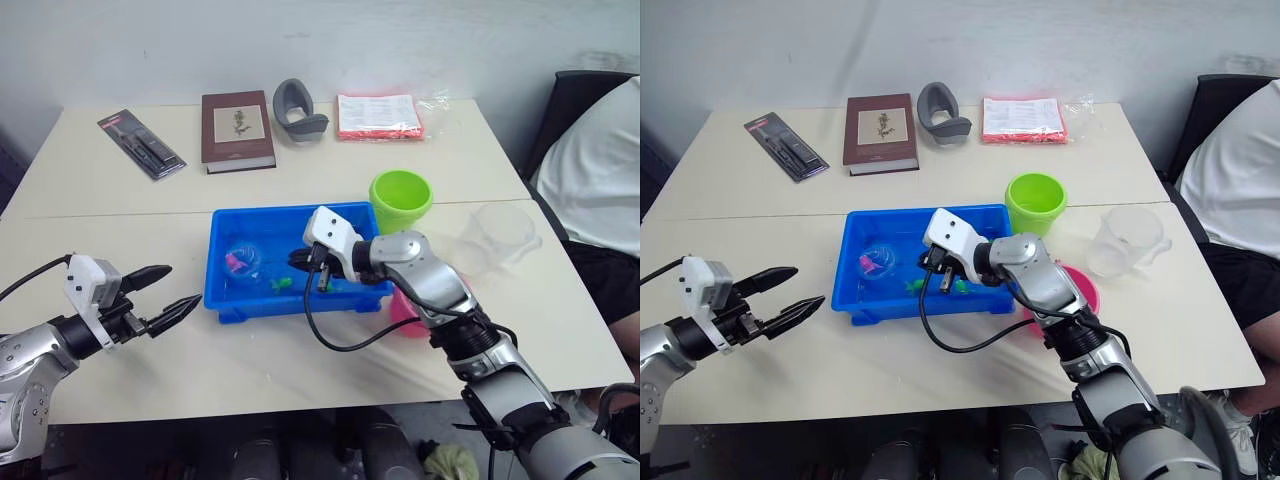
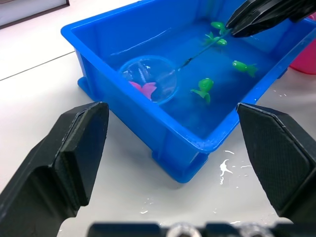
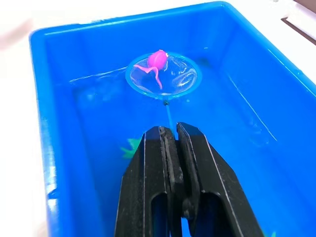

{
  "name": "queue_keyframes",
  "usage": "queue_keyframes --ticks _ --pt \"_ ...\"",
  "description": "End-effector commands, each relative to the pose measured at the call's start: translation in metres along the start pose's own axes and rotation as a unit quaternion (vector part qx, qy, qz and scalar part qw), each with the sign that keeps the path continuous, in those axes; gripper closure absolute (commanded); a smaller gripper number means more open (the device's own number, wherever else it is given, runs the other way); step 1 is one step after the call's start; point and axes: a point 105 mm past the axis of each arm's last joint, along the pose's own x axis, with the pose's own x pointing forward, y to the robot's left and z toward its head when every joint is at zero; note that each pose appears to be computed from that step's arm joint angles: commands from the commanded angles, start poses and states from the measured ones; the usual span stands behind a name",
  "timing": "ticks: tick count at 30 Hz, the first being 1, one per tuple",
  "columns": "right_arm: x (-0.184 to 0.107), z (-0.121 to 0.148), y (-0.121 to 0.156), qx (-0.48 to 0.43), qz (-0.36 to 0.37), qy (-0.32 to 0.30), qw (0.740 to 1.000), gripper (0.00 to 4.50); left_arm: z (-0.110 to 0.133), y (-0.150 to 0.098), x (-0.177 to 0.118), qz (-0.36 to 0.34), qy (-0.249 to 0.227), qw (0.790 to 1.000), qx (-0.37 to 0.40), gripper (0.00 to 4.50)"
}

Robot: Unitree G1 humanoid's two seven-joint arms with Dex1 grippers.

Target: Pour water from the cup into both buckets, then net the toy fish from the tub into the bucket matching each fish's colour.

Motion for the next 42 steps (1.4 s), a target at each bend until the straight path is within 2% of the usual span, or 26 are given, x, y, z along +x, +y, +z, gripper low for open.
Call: queue_keyframes --ticks 1,5,9,13,21,25,29,35,42 --pt "-0.014 0.012 -0.002 0.0 -0.008 -0.027 1.0 4.5 0.014 0.002 -0.009 -0.003 -0.019 1.0 0.021 0.06" --pt "-0.023 0.007 0.001 0.006 -0.007 -0.025 1.0 4.5 0.016 0.009 -0.015 0.002 -0.018 1.0 0.024 0.06" --pt "-0.03 0.011 0.001 -0.004 -0.01 -0.04 0.999 4.5 0.022 0.006 -0.012 -0.018 -0.026 0.999 0.027 0.06" --pt "-0.051 0.018 0.001 -0.015 -0.008 -0.066 0.998 4.5 0.032 0.003 -0.004 -0.043 -0.031 0.998 0.036 0.06" --pt "-0.099 0.014 0.01 -0.014 -0.014 -0.1 0.995 4.5 0.049 -0.011 0.025 -0.111 -0.028 0.992 0.057 0.06" --pt "-0.114 0.003 0.009 -0.01 -0.034 -0.09 0.995 4.5 0.053 -0.016 0.035 -0.135 -0.033 0.989 0.057 0.06" --pt "-0.137 -0.019 0.007 0.006 -0.087 -0.066 0.994 4.5 0.056 -0.027 0.057 -0.176 -0.041 0.982 0.058 0.06" --pt "-0.175 0.0 0.017 -0.006 -0.132 -0.108 0.985 4.5 0.06 -0.037 0.077 -0.231 -0.05 0.97 0.059 0.06" --pt "-0.224 0.007 0.035 0.008 -0.203 -0.11 0.973 4.5 0.065 -0.045 0.097 -0.283 -0.064 0.955 0.059 0.06"
